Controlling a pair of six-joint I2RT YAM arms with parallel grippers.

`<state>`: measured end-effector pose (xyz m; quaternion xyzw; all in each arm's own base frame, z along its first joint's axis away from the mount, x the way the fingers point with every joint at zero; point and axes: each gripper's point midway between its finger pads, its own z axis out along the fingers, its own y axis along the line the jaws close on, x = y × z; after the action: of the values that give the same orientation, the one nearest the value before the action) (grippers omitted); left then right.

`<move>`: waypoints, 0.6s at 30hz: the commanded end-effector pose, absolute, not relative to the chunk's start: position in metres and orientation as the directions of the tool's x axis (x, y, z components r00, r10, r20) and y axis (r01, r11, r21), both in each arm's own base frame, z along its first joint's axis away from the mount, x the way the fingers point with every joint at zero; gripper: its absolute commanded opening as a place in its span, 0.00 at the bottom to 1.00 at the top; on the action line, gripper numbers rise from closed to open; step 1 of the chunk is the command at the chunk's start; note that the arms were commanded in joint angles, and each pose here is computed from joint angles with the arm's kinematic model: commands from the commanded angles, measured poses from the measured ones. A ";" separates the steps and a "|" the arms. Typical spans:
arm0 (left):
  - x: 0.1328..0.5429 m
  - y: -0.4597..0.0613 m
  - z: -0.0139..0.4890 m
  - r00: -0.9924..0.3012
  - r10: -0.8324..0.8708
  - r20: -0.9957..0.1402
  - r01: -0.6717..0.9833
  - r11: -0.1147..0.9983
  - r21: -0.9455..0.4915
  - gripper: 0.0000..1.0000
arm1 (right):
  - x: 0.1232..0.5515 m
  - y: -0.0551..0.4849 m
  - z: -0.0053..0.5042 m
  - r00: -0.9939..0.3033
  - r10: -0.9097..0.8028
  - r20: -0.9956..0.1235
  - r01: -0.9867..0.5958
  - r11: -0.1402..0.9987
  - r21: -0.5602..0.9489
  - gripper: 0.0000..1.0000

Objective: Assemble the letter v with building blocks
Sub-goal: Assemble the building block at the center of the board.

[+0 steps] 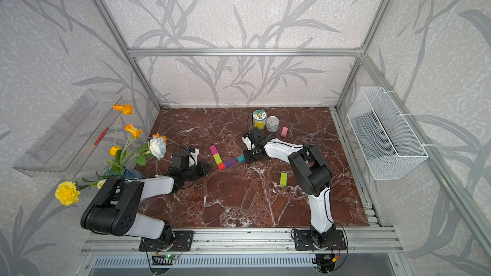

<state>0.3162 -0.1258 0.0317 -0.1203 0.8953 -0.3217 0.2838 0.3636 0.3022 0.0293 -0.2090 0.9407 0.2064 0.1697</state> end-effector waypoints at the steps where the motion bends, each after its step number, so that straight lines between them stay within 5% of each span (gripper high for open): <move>1: 0.313 -0.129 0.029 -0.819 -0.384 -0.427 -0.020 0.763 -0.647 0.07 | 0.364 0.308 0.039 -0.853 -0.298 -0.429 -0.462 0.814 0.352 0.00; 18: 0.313 -0.129 0.028 -0.820 -0.383 -0.426 -0.022 0.765 -0.644 0.07 | 0.367 0.311 0.029 -0.862 -0.296 -0.411 -0.450 0.819 0.355 0.00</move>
<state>0.3153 -0.1269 0.0303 -0.1192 0.8963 -0.3216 0.2812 0.3647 0.3074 0.0307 -0.1984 0.9388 0.2229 0.1719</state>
